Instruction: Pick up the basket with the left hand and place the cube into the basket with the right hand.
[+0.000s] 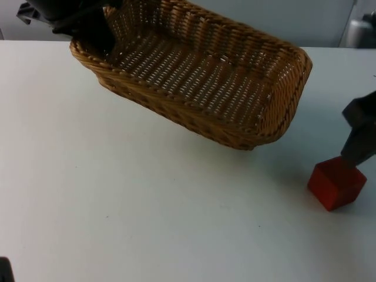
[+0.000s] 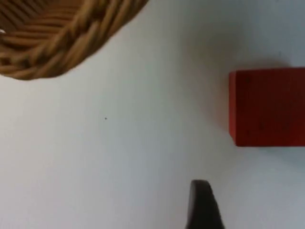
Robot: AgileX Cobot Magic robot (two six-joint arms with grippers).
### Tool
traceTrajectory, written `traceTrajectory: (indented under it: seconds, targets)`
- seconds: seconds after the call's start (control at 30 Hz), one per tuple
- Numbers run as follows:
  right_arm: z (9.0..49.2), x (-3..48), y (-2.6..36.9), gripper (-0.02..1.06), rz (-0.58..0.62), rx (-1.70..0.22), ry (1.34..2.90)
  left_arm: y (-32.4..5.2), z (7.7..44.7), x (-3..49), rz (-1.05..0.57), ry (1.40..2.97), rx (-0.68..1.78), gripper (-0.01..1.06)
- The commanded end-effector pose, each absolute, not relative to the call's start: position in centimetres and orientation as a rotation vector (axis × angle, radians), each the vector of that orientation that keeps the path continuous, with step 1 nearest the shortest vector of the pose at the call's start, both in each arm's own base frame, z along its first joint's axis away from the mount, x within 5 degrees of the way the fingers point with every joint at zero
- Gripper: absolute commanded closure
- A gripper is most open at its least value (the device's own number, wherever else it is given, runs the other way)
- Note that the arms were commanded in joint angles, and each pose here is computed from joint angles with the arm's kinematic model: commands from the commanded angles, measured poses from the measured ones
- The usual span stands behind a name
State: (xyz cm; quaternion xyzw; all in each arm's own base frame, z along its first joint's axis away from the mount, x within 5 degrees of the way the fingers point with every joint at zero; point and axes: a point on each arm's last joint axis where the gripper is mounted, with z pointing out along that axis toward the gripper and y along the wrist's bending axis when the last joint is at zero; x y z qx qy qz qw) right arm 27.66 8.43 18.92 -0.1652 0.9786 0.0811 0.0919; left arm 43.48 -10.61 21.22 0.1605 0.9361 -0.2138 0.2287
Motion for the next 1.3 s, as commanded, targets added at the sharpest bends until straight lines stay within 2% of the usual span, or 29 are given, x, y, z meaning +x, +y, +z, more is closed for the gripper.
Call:
traceTrajectory:
  seconds: [0.0,0.17,0.23,0.27,0.63,0.8,0.97,1.07,1.1,1.2,1.23,1.27]
  targets:
    - [18.1,28.2,8.6,0.52,0.216,-0.496,2.916,-10.8,22.5,43.6,-0.623,2.533,0.408,1.05]
    - [16.1,29.1,8.7,0.46,0.195,-0.497,2.925,-10.8,22.5,43.6,-0.623,2.533,0.408,1.05]
    - [15.5,29.5,8.8,0.36,0.189,-0.489,2.915,-10.8,22.5,43.6,-0.621,2.534,0.41,1.05]
    - [15.2,29.6,8.8,0.34,0.188,-0.488,2.916,-10.8,22.5,43.5,-0.622,2.535,0.411,1.05]
    - [14.0,31.0,8.7,0.34,0.108,-0.546,2.875,-10.8,22.5,43.5,-0.622,2.535,0.411,1.05]
    - [13.3,31.8,8.9,0.34,0.104,-0.529,2.833,-10.8,22.5,43.5,-0.623,2.537,0.412,1.05]
    - [11.7,32.0,8.9,0.34,0.104,-0.515,2.864,-10.8,22.5,43.5,-0.621,2.537,0.414,1.05]
    - [11.0,32.0,8.9,0.37,0.103,-0.506,2.885,-10.8,22.5,43.5,-0.622,2.539,0.415,1.05]
    - [10.9,32.0,8.9,0.41,0.105,-0.504,2.889,-10.8,22.5,43.5,-0.623,2.54,0.416,1.05]
    - [10.9,32.1,8.9,0.63,0.101,-0.507,2.879,-10.8,22.5,43.5,-0.623,2.54,0.416,1.05]
    - [10.9,32.1,8.9,0.63,0.101,-0.507,2.879,-10.8,22.5,43.5,-0.623,2.54,0.416,1.05]
    - [10.9,32.1,8.9,0.68,0.101,-0.506,2.875,-10.8,22.5,43.5,-0.623,2.54,0.416,1.05]
